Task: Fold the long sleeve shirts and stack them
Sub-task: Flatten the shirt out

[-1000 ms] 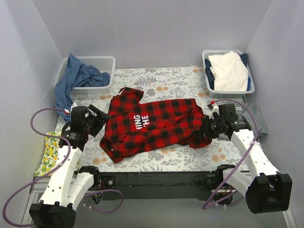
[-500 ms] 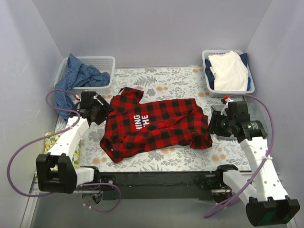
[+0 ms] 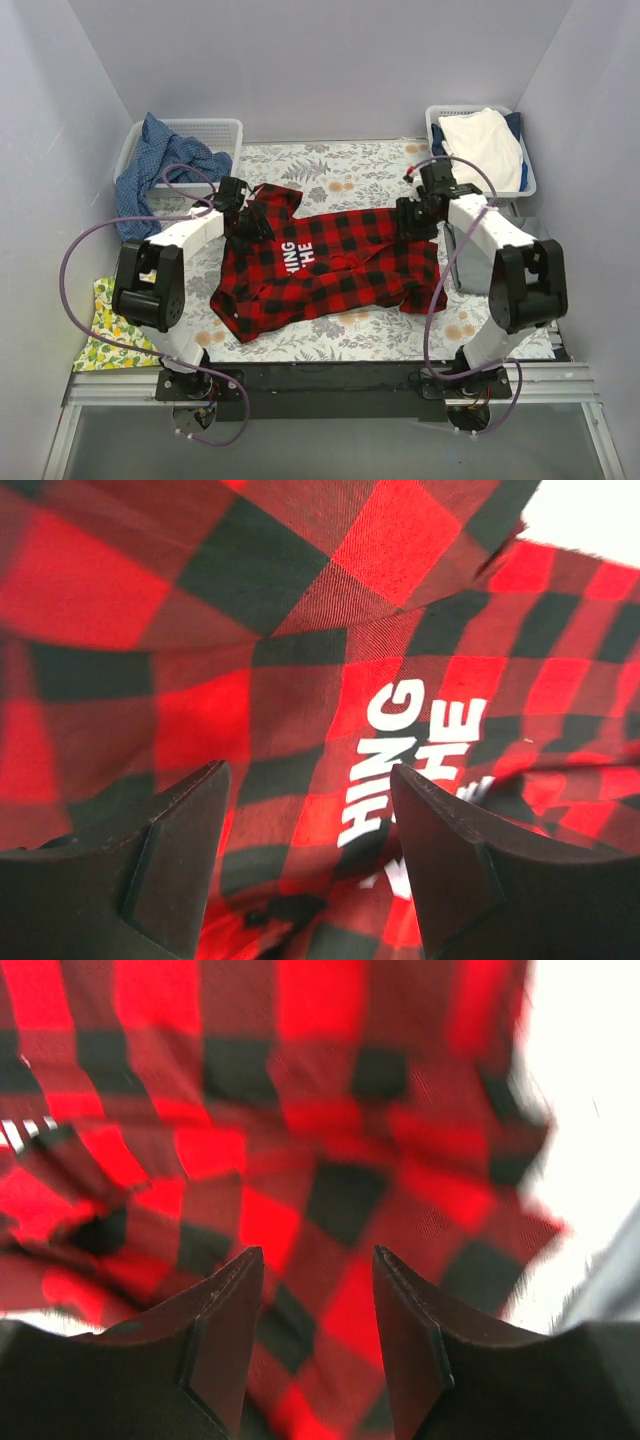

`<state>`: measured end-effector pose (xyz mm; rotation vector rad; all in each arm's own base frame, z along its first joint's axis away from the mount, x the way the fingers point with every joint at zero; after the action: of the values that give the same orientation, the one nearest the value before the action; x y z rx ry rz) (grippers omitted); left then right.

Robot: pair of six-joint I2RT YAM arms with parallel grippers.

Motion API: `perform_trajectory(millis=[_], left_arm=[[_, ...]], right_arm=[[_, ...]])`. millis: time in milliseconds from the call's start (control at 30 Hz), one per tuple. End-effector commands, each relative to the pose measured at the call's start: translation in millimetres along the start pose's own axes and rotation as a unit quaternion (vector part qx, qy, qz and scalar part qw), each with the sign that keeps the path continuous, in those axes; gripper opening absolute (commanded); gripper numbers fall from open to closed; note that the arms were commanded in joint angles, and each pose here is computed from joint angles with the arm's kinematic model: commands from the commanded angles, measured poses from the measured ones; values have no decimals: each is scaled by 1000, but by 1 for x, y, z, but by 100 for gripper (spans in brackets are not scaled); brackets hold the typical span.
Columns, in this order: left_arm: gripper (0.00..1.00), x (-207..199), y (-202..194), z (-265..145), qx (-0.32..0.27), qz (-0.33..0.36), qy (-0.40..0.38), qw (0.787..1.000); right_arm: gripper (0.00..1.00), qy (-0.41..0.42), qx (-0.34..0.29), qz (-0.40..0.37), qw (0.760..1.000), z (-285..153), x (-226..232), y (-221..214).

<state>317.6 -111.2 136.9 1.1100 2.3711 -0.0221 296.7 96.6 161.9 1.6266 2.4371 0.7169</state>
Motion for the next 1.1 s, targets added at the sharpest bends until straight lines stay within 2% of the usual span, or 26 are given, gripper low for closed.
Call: perform_trajectory(millis=[0,233,333,567,600,767,800,833,933,1067], left_arm=[[64,-1,4,14,3,14,41,999],[64,8,11,47,13,34,102,994],[63,2,22,59,-4,44,115,992],[64,-46,66,100,-39,66,83,994],[64,-63,79,106,-51,73,63,994],[66,-105,108,123,-71,89,7,993],[66,-105,107,133,-57,89,4,994],[67,-120,117,125,-72,89,-17,993],[67,-131,127,109,-83,83,-38,992],[68,-131,125,68,-96,98,-55,989]], right_arm=[[56,7,-55,-65,996,18,6,50],[56,25,-37,-61,997,67,7,78],[56,18,-22,-48,998,88,2,81],[56,-19,10,-12,1000,128,-15,89],[56,-22,13,-3,1000,130,-21,90],[55,-47,-1,31,998,145,-49,122],[55,-53,-3,37,998,146,-56,126],[55,-57,-4,40,998,151,-61,128],[55,-52,-46,43,997,141,-68,154],[56,-23,-108,21,994,106,-61,180]])
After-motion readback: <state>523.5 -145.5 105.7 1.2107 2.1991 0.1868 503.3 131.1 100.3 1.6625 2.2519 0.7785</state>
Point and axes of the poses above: each gripper's point midway between its finger pads, its own z axis out along the fingers, its own x axis along the line the jaws close on, y = z × x, the point moved 8 cm from there along -z, back along the fingers, and after that the axes turned 14 degrees about -z, right-handed, at the moved point
